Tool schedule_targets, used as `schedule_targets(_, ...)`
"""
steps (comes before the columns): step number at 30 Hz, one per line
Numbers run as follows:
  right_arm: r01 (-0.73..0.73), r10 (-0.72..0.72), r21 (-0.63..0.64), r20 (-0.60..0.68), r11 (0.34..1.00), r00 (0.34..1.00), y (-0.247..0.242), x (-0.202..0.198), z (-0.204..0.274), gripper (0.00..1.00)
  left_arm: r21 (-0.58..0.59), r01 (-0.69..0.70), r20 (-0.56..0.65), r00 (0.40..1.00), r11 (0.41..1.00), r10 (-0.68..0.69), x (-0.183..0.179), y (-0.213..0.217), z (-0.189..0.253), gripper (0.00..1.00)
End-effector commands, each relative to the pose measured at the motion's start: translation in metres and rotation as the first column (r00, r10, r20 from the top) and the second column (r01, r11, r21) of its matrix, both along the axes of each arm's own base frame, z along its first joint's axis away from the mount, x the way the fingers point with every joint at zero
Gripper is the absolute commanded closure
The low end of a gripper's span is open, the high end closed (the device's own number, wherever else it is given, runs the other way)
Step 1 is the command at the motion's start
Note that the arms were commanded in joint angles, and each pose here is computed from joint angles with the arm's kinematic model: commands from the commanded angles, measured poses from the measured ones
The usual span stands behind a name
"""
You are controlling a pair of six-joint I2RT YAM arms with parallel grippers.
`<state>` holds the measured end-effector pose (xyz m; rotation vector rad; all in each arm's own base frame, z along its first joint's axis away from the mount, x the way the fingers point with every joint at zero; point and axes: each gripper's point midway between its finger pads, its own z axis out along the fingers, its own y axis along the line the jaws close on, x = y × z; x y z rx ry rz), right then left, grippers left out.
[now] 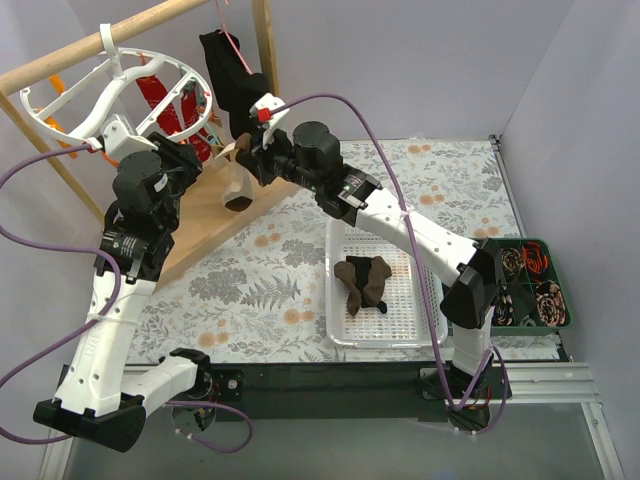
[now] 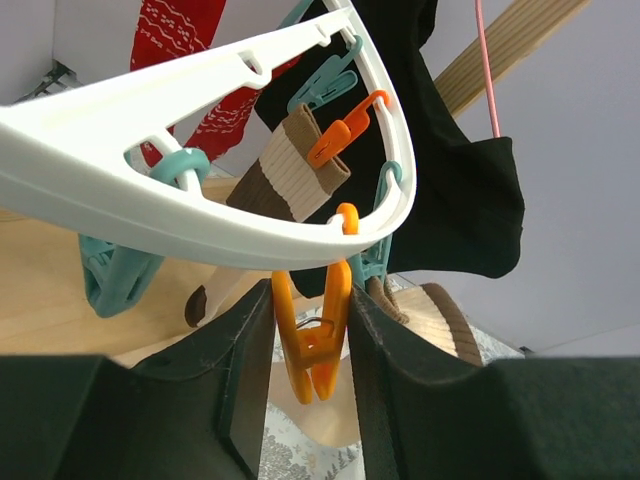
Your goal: Remove the socks clipped to the hanger
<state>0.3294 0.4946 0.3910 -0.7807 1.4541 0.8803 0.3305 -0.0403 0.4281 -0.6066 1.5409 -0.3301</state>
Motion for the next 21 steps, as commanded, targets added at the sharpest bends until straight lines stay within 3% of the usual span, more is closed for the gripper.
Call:
schedule_targets(1, -0.023, 0.023, 0.008, 0.031, 1.000, 0.999, -0.008, -0.023, 0.031, 0.99, 0.001, 0.036, -0.049, 0.998, 0.999, -0.036, -0.010, -0.006, -0.006, 0.68)
schedule_targets(11, -0.063, 0.063, -0.016, -0.009, 0.998, 0.998, -0.009, -0.057, 0.029, 0.99, -0.010, 0.224, 0.008, 0.975, 0.975, -0.224, -0.028, -0.034, 0.026, 0.42)
schedule_targets(17, -0.051, 0.051, -0.026, -0.009, 0.998, 0.999, -0.013, -0.060, 0.027, 0.99, -0.027, 0.329, 0.074, 0.942, 0.944, -0.327, -0.048, -0.049, 0.048, 0.41)
schedule_targets(21, -0.040, 0.040, -0.029, -0.004, 0.999, 0.999, -0.014, -0.058, 0.028, 0.99, -0.075, 0.332, 0.110, 0.940, 0.940, -0.323, -0.052, -0.049, 0.067, 0.42)
